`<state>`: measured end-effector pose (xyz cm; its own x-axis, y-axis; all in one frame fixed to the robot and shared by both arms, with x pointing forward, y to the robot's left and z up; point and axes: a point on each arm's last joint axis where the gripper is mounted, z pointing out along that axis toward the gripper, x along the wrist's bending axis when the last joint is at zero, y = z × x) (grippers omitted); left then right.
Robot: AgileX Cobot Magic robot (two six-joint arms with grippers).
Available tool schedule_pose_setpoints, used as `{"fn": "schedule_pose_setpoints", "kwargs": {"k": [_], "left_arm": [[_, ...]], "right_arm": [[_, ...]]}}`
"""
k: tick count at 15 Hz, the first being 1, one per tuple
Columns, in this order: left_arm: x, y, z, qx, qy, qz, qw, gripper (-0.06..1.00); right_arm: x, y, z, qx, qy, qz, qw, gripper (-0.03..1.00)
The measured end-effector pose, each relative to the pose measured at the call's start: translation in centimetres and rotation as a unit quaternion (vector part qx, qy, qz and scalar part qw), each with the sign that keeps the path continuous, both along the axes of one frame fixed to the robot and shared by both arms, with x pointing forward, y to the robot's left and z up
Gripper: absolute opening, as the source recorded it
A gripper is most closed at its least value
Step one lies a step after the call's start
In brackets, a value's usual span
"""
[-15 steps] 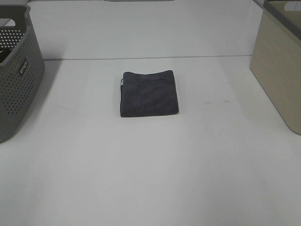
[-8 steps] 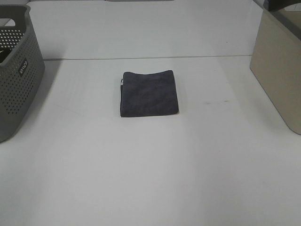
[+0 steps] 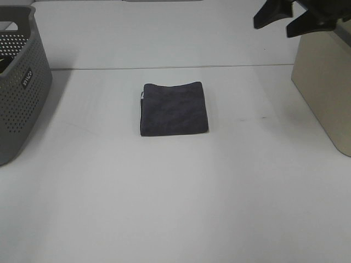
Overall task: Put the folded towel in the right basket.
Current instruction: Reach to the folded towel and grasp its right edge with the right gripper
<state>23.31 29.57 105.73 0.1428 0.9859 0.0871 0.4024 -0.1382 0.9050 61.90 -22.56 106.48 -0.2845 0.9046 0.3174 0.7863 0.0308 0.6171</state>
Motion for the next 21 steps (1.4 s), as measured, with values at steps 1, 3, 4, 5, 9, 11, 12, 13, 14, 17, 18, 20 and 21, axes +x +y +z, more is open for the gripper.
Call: {"fn": "schedule_pose_setpoints", "kwargs": {"k": [1, 3, 4, 5, 9, 11, 12, 13, 14, 17, 18, 20, 21], "left_arm": [[0.0, 0.0, 0.0, 0.0, 0.0, 0.0, 1.0, 0.99], [0.0, 0.0, 0.0, 0.0, 0.0, 0.0, 1.0, 0.99], [0.0, 0.0, 0.0, 0.0, 0.0, 0.0, 1.0, 0.99], [0.0, 0.0, 0.0, 0.0, 0.0, 0.0, 1.0, 0.99], [0.0, 0.0, 0.0, 0.0, 0.0, 0.0, 1.0, 0.99], [0.0, 0.0, 0.0, 0.0, 0.0, 0.0, 1.0, 0.99], [0.0, 0.0, 0.0, 0.0, 0.0, 0.0, 1.0, 0.99], [0.0, 0.0, 0.0, 0.0, 0.0, 0.0, 1.0, 0.99], [0.0, 0.0, 0.0, 0.0, 0.0, 0.0, 1.0, 0.99], [0.0, 0.0, 0.0, 0.0, 0.0, 0.0, 1.0, 0.99], [0.0, 0.0, 0.0, 0.0, 0.0, 0.0, 1.0, 0.99], [0.0, 0.0, 0.0, 0.0, 0.0, 0.0, 1.0, 0.99], [0.0, 0.0, 0.0, 0.0, 0.0, 0.0, 1.0, 0.99]], "right_arm": [[0.9, 2.5, -2.4, -0.008, 0.006, 0.02, 1.0, 0.73], [1.8, 3.4, -4.6, -0.012, 0.019, 0.02, 1.0, 0.73], [2.3, 3.7, -6.1, -0.008, 0.032, 0.016, 0.999, 0.73], [2.8, 3.9, -7.8, -0.003, 0.053, 0.012, 0.999, 0.71], [5.6, 5.0, -12.5, 0.008, 0.119, 0.03, 0.992, 0.68], [7.1, 5.6, -14.3, 0.012, 0.144, 0.049, 0.988, 0.68], [7.4, 5.7, -14.8, 0.013, 0.152, 0.053, 0.987, 0.68], [8.0, 5.9, -15.9, 0.015, 0.162, 0.06, 0.985, 0.68], [8.8, 6.1, -17.1, 0.016, 0.171, 0.065, 0.983, 0.68], [9.8, 6.6, -18.7, 0.03, 0.182, 0.067, 0.98, 0.68], [10.2, 6.8, -19.1, 0.04, 0.182, 0.064, 0.98, 0.68], [10.8, 7.1, -20.2, 0.063, 0.188, 0.056, 0.979, 0.68], [10.9, 7.2, -20.4, 0.067, 0.189, 0.055, 0.978, 0.68]]}}
